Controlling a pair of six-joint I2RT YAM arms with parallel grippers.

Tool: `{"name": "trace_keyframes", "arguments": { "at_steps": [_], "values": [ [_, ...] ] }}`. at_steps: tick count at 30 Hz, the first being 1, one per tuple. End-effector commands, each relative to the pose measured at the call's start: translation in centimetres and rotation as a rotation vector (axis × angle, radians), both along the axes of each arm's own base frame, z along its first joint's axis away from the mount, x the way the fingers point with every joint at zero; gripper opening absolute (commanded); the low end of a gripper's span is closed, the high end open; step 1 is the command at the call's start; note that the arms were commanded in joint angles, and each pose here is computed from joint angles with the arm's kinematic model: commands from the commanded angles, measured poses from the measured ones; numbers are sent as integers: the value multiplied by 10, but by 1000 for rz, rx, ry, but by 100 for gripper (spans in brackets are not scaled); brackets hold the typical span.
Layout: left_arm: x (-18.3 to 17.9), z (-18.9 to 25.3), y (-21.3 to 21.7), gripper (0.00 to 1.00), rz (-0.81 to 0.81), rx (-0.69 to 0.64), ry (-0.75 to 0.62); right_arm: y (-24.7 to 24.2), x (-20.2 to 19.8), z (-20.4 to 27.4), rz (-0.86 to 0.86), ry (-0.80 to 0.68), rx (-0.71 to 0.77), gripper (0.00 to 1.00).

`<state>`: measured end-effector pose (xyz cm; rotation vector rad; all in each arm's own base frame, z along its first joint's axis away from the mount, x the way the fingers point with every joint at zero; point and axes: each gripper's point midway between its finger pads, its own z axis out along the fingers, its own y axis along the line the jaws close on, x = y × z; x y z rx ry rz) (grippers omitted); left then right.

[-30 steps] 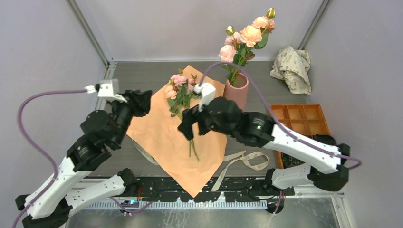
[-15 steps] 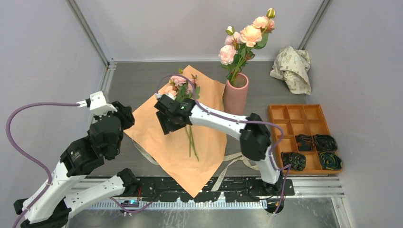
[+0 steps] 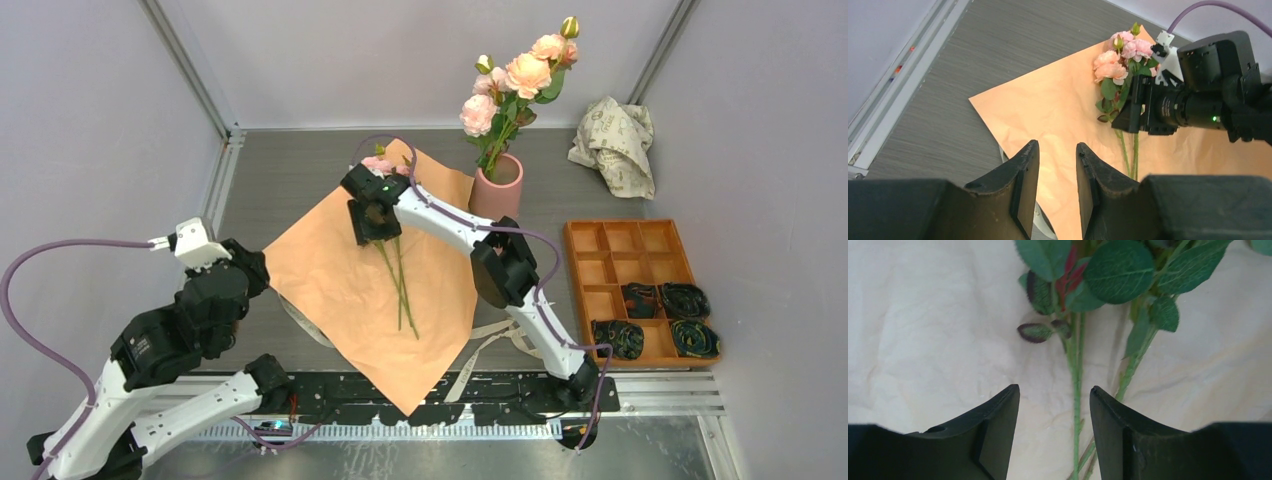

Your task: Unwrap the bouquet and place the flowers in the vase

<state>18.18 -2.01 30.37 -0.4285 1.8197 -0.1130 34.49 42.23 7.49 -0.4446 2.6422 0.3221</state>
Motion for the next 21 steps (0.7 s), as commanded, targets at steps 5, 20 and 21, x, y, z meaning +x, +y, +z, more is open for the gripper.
{"name": "trace_keyframes", "arguments": {
  "at_steps": [5, 20, 21],
  "values": [
    [-2, -11, 0, 34, 6, 6, 27, -8, 16, -24, 4, 29, -27, 60],
    [-3, -16, 5, 34, 17, 25, 27, -11, 13, -50, 2, 59, -55, 15],
    [-3, -16, 5, 34, 17, 26, 27, -11, 13, -48, 5, 54, -53, 12]
  ]
}}
